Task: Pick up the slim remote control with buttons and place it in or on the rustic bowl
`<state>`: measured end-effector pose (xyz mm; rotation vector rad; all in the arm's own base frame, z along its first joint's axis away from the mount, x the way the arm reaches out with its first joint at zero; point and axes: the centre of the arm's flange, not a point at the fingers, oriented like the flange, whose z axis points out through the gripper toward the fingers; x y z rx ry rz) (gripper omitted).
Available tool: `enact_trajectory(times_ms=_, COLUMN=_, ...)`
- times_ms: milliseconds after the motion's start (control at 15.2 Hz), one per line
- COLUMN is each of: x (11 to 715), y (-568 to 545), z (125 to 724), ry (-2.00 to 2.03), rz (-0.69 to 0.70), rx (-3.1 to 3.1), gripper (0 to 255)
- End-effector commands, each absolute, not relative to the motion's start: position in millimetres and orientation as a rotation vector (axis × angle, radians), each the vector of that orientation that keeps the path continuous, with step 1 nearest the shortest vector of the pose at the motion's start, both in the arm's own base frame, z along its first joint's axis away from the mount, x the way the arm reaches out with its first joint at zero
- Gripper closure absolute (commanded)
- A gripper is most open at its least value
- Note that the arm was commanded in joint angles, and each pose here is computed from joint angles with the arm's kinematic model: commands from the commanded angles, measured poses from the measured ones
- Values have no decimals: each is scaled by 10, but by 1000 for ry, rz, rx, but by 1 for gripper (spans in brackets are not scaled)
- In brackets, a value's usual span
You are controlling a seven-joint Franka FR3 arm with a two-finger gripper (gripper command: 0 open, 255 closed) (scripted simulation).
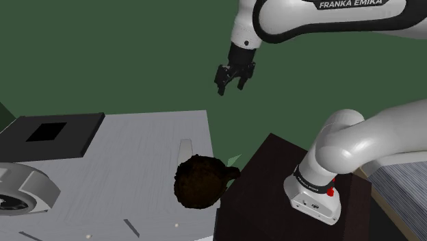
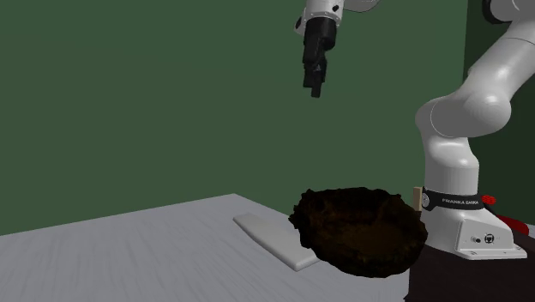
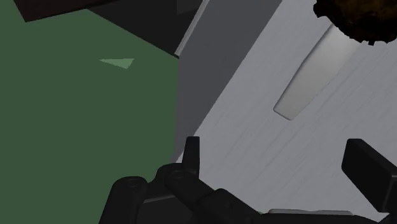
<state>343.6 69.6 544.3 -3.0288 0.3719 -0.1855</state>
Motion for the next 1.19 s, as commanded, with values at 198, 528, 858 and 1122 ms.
enact_trajectory(times_ms=198, x=3599, y=1096, z=4969, ry=547, rz=-146, rx=-3023, gripper=0)
enact_trajectory(times_ms=528, x=3804, y=1502, z=4458, ry=717, rz=-105, rx=-3008, gripper=0)
enact_trajectory(times_ms=858, x=4035, y=1881, z=3938, ry=886, rz=-62, rx=-2983, gripper=0)
enact_trajectory(times_ms=1122, x=4236, y=2162, z=3513, ry=1021, rz=-27, rx=-2956, gripper=0)
